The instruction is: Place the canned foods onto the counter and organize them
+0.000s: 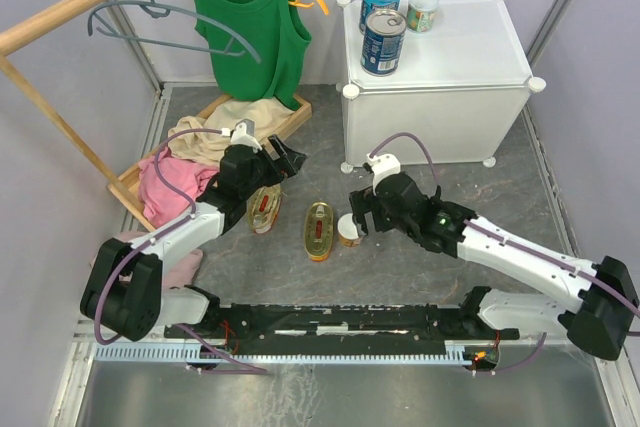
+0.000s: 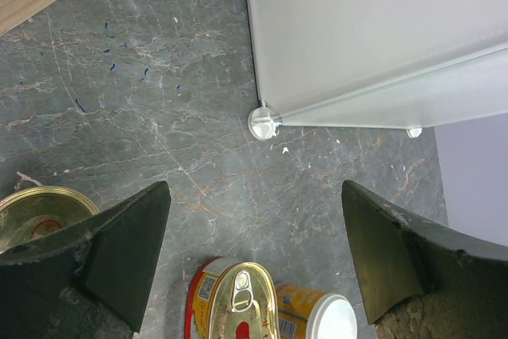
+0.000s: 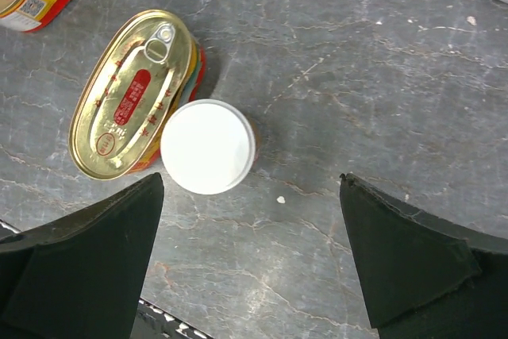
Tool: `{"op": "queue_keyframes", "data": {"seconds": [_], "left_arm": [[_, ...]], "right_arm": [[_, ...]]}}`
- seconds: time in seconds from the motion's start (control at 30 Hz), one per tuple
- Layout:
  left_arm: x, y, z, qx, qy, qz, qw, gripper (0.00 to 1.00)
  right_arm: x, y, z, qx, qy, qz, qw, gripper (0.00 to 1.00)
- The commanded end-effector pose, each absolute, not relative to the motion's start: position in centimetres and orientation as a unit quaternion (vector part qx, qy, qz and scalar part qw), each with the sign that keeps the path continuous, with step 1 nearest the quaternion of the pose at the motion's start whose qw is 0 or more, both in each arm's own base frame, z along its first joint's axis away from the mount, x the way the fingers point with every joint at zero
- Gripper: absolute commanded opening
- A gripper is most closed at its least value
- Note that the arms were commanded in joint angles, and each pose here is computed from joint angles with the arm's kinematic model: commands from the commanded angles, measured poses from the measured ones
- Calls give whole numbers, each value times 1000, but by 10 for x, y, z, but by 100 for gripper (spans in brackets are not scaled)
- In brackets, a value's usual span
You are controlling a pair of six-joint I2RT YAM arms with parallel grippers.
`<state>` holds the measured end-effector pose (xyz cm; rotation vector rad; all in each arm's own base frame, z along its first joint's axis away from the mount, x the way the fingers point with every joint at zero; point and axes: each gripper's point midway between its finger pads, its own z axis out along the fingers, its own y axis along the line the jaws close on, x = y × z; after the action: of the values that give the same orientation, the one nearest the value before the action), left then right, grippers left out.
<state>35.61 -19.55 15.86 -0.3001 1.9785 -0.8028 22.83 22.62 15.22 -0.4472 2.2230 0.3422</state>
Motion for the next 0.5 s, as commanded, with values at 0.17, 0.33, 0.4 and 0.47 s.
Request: {"op": "queue_keyframes", "data": {"seconds": [0.17, 0.33, 0.4, 0.47], "left_arm": [[358, -201, 165, -122, 796, -346, 482, 95], [360, -203, 165, -122, 796, -348, 480, 95], [362, -202, 168, -122, 795, -347, 483, 95], [362, -202, 168, -121, 795, -345, 484, 95]], "right_arm": [[224, 257, 139, -188, 879, 140, 416, 100], [223, 266, 130, -192, 881, 140, 408, 100], [222, 270, 126, -196, 883, 138, 405, 100], [222, 272, 122, -197, 884, 133, 402, 100]]}}
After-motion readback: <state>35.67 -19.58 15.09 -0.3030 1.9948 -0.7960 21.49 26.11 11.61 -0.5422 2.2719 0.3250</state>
